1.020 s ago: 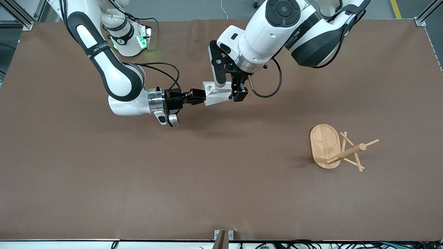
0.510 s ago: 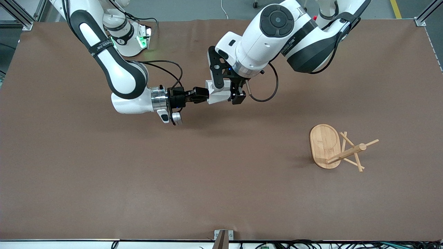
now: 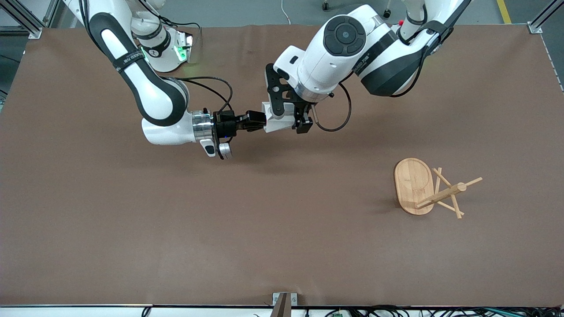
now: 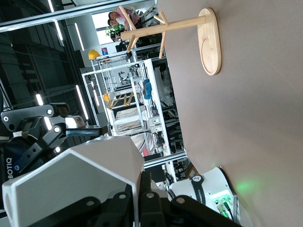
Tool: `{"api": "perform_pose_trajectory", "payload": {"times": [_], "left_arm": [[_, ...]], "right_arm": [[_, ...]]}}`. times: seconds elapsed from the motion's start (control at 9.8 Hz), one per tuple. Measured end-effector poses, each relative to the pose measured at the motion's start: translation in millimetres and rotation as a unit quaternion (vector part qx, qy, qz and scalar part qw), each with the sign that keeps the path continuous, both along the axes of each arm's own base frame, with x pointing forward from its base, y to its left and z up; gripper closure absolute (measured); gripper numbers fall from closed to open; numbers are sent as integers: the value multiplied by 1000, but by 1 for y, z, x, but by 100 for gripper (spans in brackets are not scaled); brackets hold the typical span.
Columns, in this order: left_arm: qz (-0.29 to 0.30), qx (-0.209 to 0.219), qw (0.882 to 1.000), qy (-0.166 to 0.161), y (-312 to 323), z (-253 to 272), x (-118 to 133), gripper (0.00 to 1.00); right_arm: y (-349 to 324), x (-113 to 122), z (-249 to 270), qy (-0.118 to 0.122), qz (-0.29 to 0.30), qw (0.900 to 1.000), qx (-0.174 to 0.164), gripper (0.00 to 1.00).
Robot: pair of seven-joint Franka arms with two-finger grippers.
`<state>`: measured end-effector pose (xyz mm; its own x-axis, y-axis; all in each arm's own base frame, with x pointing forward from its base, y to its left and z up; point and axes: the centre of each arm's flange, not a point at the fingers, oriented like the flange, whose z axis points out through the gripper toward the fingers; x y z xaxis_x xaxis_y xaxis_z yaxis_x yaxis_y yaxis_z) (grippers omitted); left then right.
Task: Hang cup on rack
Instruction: 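Grasp the cup with the left gripper beside the right gripper, then open the right gripper and withdraw it while the left gripper holds the cup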
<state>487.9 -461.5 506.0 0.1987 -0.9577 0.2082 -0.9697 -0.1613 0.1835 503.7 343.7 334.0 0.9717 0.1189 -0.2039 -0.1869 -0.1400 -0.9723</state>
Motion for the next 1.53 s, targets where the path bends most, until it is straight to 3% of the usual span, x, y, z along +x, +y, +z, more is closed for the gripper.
{"api": "perform_pose_trajectory", "payload": {"times": [0.2, 0.61, 1.22, 1.33, 1.53], "left_arm": [[1, 3, 1000, -4, 2, 0, 2, 28], [1, 3, 1000, -6, 2, 2, 2, 28], [3, 1, 1000, -9, 3, 6, 3, 28], [7, 1, 1000, -8, 4, 6, 4, 28], [45, 7, 999, 1, 6, 8, 4, 28]], "right_arm": [[1, -2, -1, 1, 1, 1000, 0, 96], [1, -1, 1, 0, 1, 1000, 2, 95], [-4, 5, 9, -6, -7, 1000, 7, 8], [-13, 10, 22, -4, -16, 1000, 5, 0], [-41, 19, 53, -14, -7, 999, -34, 0]]}}
